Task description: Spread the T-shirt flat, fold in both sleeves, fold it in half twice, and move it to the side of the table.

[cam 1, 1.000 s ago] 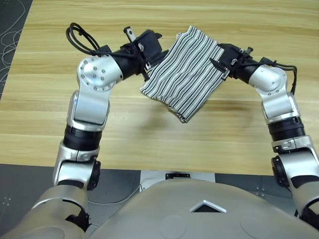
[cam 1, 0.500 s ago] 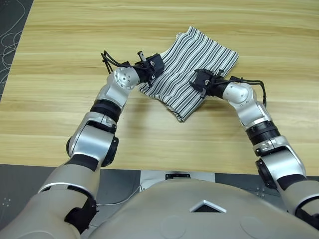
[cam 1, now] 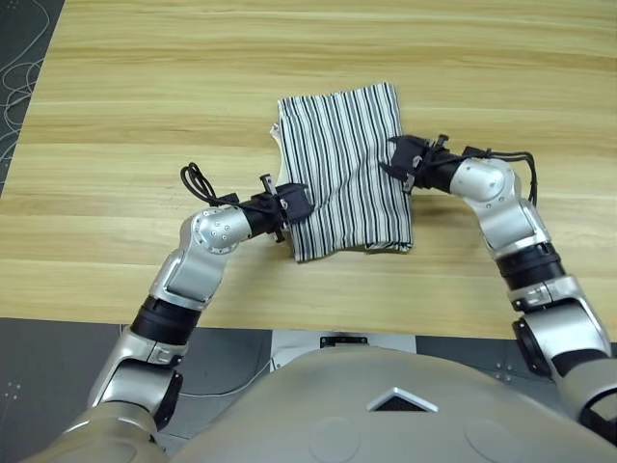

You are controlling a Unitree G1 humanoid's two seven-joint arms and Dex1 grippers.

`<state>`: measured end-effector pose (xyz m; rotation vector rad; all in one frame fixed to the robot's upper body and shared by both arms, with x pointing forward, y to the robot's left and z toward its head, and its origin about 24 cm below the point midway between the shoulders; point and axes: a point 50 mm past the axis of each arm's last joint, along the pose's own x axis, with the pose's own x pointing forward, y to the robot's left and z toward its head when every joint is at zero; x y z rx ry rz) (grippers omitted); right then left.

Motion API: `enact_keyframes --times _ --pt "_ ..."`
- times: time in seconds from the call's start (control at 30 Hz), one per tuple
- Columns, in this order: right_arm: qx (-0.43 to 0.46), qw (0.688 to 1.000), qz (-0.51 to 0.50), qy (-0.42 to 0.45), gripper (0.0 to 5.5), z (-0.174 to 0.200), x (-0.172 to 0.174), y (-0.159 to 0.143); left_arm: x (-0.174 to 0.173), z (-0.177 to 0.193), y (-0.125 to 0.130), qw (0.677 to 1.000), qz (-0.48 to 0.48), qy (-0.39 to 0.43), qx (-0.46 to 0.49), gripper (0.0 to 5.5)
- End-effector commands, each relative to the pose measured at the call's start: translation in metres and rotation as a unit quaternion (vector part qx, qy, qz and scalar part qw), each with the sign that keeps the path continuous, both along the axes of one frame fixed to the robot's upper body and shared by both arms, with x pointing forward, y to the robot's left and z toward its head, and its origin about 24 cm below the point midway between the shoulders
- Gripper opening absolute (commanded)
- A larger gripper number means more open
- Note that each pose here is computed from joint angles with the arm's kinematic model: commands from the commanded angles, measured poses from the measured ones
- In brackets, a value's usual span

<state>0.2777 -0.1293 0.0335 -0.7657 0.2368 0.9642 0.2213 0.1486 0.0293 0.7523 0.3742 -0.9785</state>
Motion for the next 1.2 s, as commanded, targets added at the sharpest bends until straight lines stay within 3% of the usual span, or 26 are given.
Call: enact_keyframes --times 0.03,0.33,0.83,1.07,1.2 --pt "-0.005 0.999 0.010 0.051 2.05 -0.007 -0.038 -0.009 -0.006 -0.002 0.002 0.999 -0.003 0.023 0.024 1.79" --pt "-0.003 0.993 0.013 0.113 2.05 -0.022 -0.085 -0.007 0.002 0.005 0.009 0.999 0.003 0.013 0.041 1.79" --pt "-0.020 0.995 0.012 0.096 2.05 -0.020 -0.073 -0.008 -0.033 0.019 0.025 0.998 0.012 0.059 0.026 1.79" --pt "-0.027 0.995 0.016 0.094 2.05 -0.019 -0.074 -0.011 -0.025 0.026 0.029 0.998 0.033 0.051 0.013 1.79" --pt "0.033 0.994 0.076 0.065 2.05 0.001 -0.075 0.001 -0.018 0.043 0.024 0.999 0.020 0.039 -0.013 1.79"
